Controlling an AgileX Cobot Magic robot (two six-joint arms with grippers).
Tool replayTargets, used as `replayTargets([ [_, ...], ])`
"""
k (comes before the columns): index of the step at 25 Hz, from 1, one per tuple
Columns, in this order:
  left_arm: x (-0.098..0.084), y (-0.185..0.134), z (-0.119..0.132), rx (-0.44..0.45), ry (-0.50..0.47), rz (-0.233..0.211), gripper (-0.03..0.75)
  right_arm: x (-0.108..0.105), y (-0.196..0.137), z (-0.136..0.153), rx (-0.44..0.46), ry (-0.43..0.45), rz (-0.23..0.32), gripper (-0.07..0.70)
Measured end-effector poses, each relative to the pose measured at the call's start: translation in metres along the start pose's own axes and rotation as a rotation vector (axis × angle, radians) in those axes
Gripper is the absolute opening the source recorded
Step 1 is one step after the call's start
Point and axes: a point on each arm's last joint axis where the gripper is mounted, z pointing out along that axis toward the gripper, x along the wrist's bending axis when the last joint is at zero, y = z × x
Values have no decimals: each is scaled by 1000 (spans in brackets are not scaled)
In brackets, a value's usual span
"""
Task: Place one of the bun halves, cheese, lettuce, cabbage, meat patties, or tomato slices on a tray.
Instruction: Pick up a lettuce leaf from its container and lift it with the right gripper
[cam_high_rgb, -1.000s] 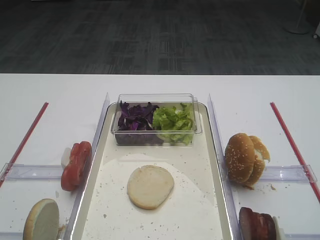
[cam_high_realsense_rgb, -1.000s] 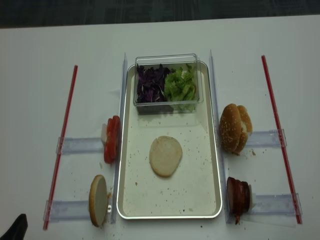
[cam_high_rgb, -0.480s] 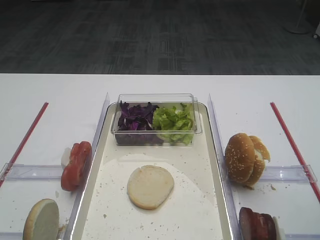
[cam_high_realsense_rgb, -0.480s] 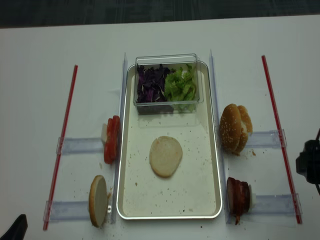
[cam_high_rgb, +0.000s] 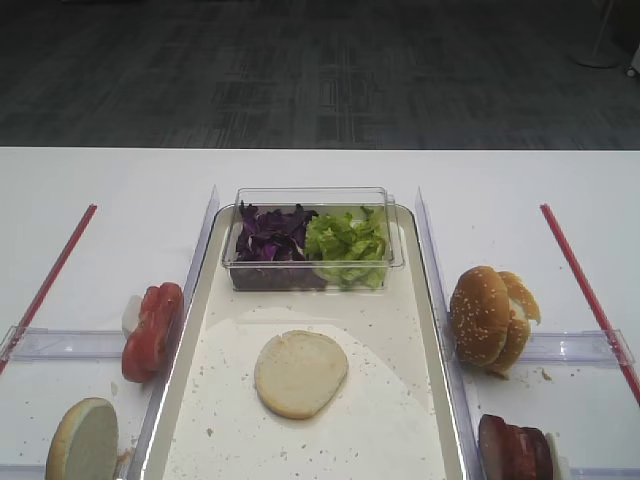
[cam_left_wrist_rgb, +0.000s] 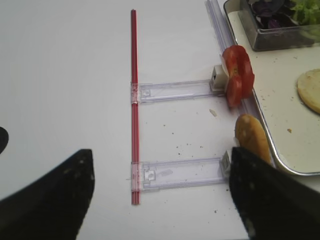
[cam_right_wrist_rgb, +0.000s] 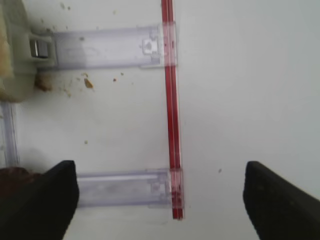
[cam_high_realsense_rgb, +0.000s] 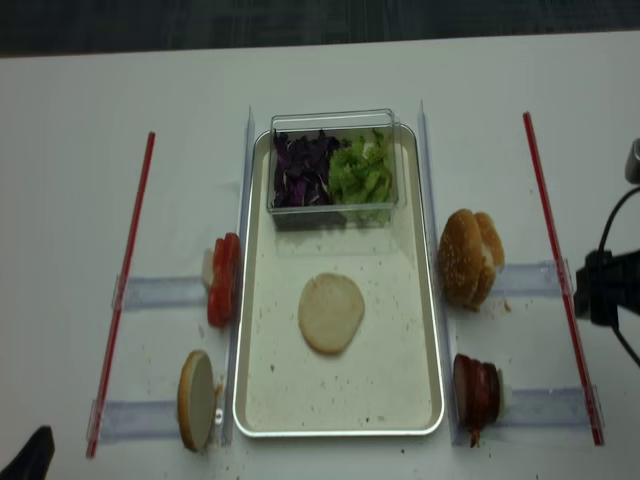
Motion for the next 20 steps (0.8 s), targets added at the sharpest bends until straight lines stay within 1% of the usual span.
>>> replayTargets([
  [3, 0, 0, 0, 0, 0, 0, 514, 1, 16, -6, -52, 0, -3, 678],
  [9, 0, 0, 0, 0, 0, 0, 514, 3, 54, -15, -107, 0, -24, 678],
  [14, 0, 0, 0, 0, 0, 0, 514, 4, 89, -12, -117, 1, -31, 678],
  [20, 0, 0, 0, 0, 0, 0, 514, 5, 126, 9, -80, 16, -59, 678],
])
